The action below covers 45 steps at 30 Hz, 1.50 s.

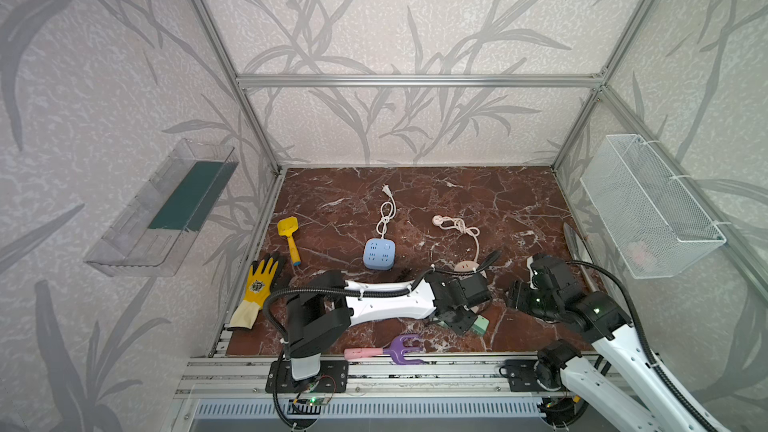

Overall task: Insert the plug
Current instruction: 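Lower the left gripper and grasp the mint green plug adapter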

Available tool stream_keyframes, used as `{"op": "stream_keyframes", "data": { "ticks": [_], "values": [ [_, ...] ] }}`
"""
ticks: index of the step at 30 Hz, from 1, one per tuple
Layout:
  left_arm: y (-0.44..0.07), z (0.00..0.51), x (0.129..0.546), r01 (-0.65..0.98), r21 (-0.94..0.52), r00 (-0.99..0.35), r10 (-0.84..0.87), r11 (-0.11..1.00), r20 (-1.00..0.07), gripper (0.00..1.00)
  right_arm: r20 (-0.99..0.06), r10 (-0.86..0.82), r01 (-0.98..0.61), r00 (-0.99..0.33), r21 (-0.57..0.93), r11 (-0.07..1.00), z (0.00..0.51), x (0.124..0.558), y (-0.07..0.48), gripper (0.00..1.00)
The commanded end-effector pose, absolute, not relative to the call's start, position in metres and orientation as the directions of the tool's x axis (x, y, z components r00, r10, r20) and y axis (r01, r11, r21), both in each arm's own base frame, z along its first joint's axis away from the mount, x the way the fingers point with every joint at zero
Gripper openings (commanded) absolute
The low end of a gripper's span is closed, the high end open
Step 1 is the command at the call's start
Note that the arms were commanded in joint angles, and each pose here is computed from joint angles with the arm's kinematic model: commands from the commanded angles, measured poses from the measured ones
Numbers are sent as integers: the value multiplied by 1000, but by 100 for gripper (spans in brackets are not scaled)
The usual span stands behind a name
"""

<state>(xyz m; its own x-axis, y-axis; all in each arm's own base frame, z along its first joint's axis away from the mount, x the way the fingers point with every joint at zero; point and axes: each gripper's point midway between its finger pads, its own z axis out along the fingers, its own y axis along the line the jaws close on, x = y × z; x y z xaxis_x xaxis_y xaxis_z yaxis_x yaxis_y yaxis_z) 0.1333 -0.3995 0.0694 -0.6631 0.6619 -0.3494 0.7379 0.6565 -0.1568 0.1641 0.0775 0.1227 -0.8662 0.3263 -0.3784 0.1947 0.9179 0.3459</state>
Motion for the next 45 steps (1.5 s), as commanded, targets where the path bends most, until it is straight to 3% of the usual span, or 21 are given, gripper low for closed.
{"op": "stream_keyframes", "data": {
  "ticks": [1, 14, 23, 45],
  "values": [
    [-403, 76, 129, 729, -183, -676, 651, 660, -345, 52, -372, 336, 215, -865, 330, 919, 119, 160, 73, 67],
    [-427, 77, 95, 677, -396, -726, 650, 620, -223, 53, -390, 409, 289, -825, 330, 898, 124, 168, 65, 66],
    [-428, 53, 100, 657, -350, -745, 647, 668, -162, 52, -441, 438, 296, -783, 355, 887, 137, 178, 58, 66],
    [-437, 21, 130, 668, -210, -743, 656, 714, -133, 57, -412, 507, 318, -757, 446, 837, 133, 189, 58, 67]
  ]
}}
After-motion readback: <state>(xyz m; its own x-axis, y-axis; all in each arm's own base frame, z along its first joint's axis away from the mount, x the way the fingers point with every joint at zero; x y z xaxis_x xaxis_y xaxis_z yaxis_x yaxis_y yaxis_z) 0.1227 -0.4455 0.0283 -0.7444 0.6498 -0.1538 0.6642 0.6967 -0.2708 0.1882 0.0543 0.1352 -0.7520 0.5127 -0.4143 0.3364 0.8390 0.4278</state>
